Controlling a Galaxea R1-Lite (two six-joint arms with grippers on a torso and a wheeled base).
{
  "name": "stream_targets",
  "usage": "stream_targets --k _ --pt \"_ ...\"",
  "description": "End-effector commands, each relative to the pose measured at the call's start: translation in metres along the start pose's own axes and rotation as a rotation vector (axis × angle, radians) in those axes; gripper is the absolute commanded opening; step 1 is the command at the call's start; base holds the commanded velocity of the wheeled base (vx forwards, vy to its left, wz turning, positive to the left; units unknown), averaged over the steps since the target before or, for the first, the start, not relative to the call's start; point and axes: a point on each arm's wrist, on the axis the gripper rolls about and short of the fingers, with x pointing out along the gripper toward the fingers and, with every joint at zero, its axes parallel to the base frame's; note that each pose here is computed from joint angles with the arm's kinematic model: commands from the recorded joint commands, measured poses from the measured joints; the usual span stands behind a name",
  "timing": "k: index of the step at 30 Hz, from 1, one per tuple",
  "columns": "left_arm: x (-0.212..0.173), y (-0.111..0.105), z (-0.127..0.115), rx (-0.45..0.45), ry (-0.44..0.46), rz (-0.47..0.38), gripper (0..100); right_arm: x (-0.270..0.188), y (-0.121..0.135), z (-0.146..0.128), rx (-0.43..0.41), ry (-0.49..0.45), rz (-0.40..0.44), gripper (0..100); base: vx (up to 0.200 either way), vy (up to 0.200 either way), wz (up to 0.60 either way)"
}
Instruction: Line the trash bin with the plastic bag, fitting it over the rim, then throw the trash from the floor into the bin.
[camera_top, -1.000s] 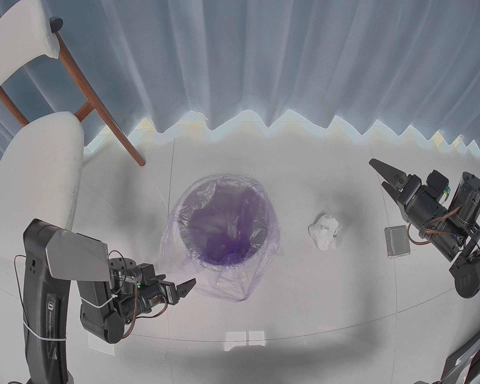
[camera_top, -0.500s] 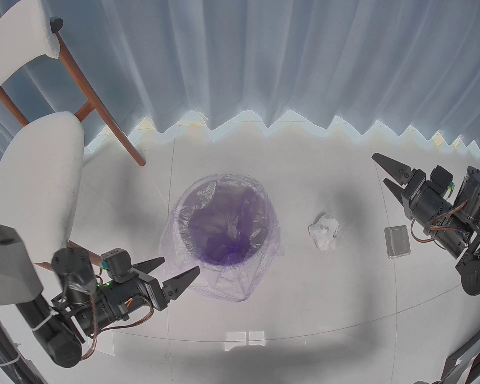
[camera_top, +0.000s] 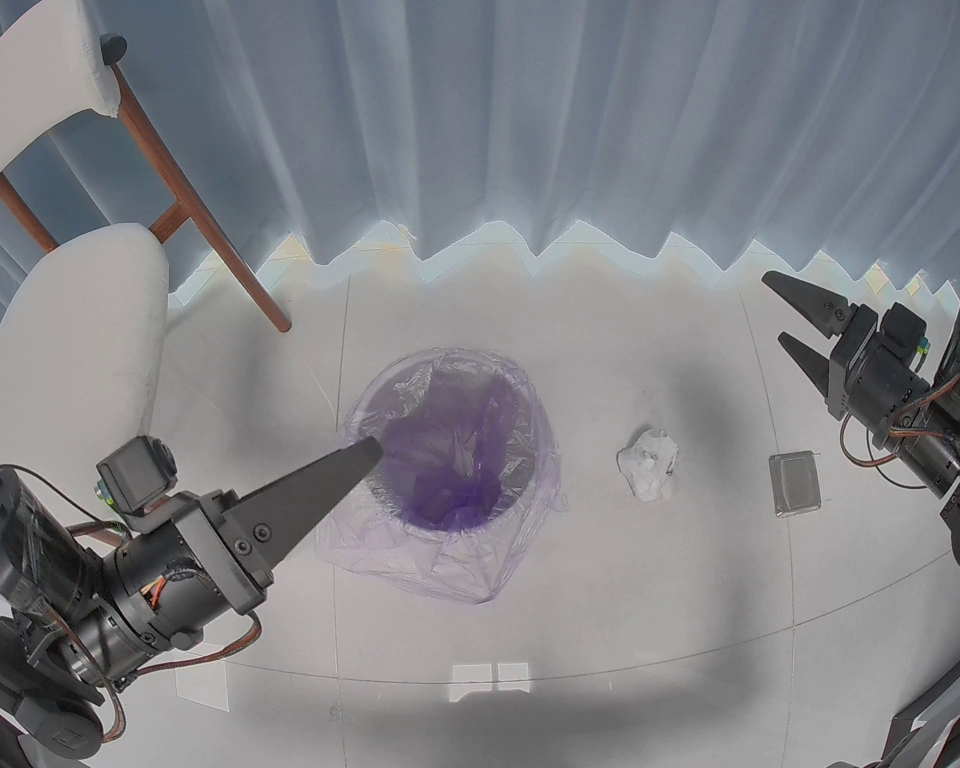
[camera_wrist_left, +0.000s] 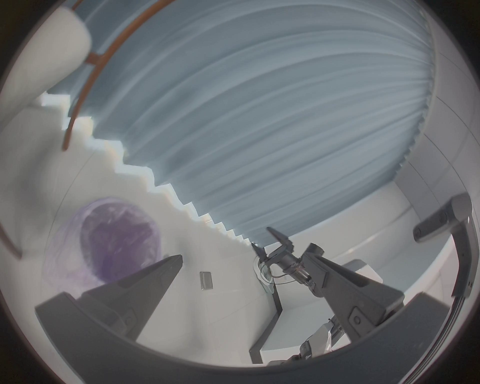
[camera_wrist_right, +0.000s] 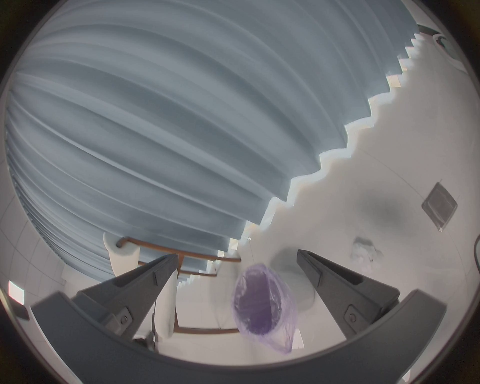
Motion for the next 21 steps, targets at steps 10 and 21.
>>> stream_targets --k 10,21 --pt "0.028 -0.079 0.097 0.457 -0.172 -0.249 100 -0.008 -0.04 -0.055 -0.004 0.442 -0.144 100 0.0 0.0 0.0" --pt "-0.016 -0.071 0.137 0.515 -0.195 0.026 100 0.051 -0.064 -0.135 -0.342 0.578 -0.268 100 0.0 0.0 0.0"
